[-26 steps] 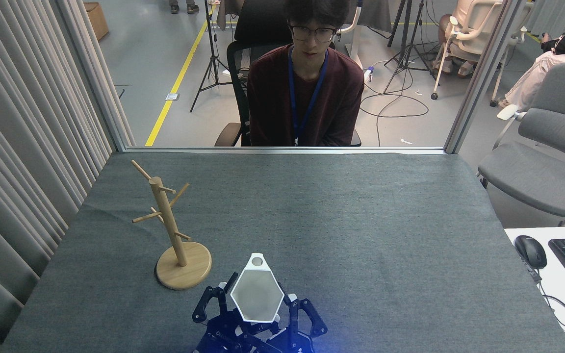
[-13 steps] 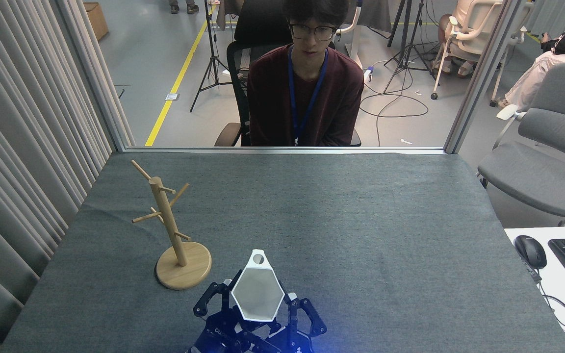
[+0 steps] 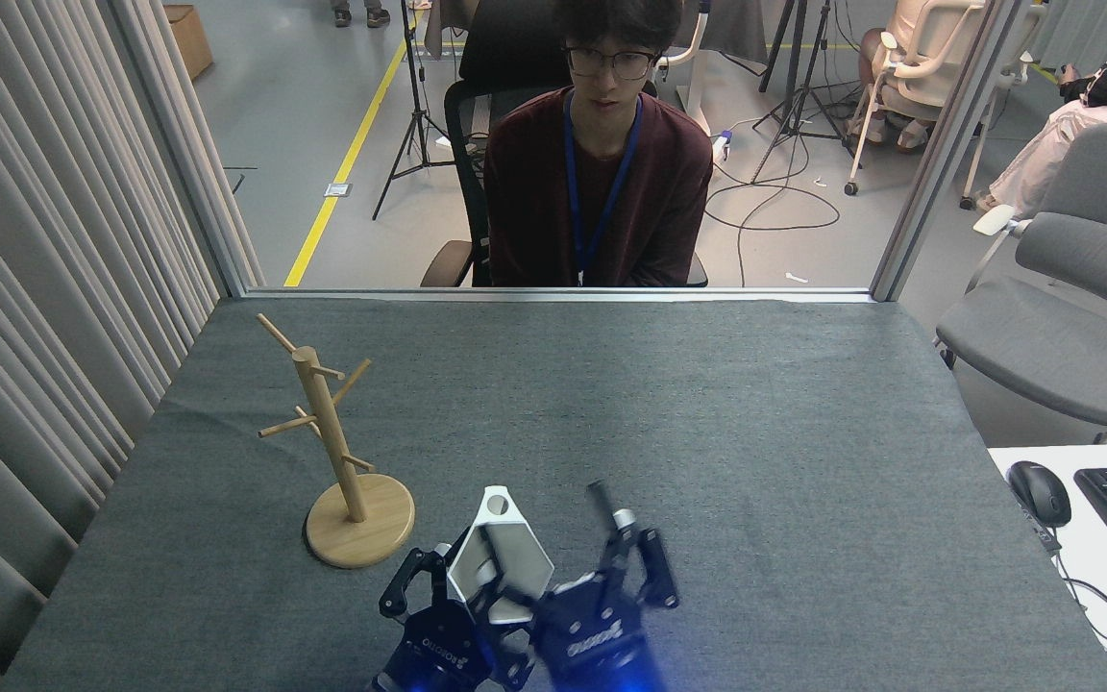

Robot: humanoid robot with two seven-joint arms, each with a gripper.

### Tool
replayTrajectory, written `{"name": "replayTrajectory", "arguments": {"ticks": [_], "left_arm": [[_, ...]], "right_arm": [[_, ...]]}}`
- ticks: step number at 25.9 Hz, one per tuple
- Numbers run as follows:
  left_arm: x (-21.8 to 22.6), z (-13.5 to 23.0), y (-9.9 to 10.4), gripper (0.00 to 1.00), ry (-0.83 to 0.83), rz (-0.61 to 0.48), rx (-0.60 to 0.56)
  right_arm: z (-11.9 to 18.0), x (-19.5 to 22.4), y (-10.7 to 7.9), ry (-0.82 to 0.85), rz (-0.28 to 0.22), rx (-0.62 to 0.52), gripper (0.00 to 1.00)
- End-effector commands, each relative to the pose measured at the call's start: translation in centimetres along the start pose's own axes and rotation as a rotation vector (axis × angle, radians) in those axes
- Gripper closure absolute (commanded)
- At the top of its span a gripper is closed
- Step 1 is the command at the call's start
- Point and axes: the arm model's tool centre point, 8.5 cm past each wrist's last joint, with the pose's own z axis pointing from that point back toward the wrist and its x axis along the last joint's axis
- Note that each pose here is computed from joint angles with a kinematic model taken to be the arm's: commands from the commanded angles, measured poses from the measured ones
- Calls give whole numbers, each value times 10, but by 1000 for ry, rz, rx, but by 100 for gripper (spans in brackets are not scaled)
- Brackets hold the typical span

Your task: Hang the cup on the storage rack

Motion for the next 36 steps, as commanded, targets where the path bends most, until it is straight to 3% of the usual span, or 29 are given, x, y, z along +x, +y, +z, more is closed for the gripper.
{"name": "replayTrajectory", "arguments": {"ticks": [1,2,3,5,6,7,9,13,15,17,20,25,36], "left_arm": [[-3,0,-1,41,17,-6,-4],[-7,2,-3,41,40,-12,-9],[-12,4,-4,41,62,-17,-13],[-24,8,-6,41,103,-27,-22],[-34,10,-8,41,131,-32,-28],[-48,15,-10,41,170,-42,-39],[-79,26,-16,41,247,-73,-65],[-139,57,-30,41,409,-148,-144],[-168,71,-37,40,495,-262,-214],[-196,66,-43,41,546,-355,-274],[-231,57,-36,41,622,-385,-279],[-240,43,-27,41,624,-413,-258],[-223,30,-30,42,546,-532,-284]], "right_arm": [[-21,-116,8,412,-127,41,2],[-11,-152,28,519,-162,123,2],[-1,-172,45,553,-138,191,2],[30,-214,64,512,49,317,2],[39,-231,64,492,115,349,2],[50,-238,67,482,138,375,2],[74,-236,73,466,132,425,2],[78,-233,74,434,124,433,2],[76,-234,74,434,124,430,2],[75,-234,74,432,124,429,2],[73,-233,73,429,123,424,2],[72,-235,72,424,127,422,2],[72,-233,73,422,120,423,2]]}}
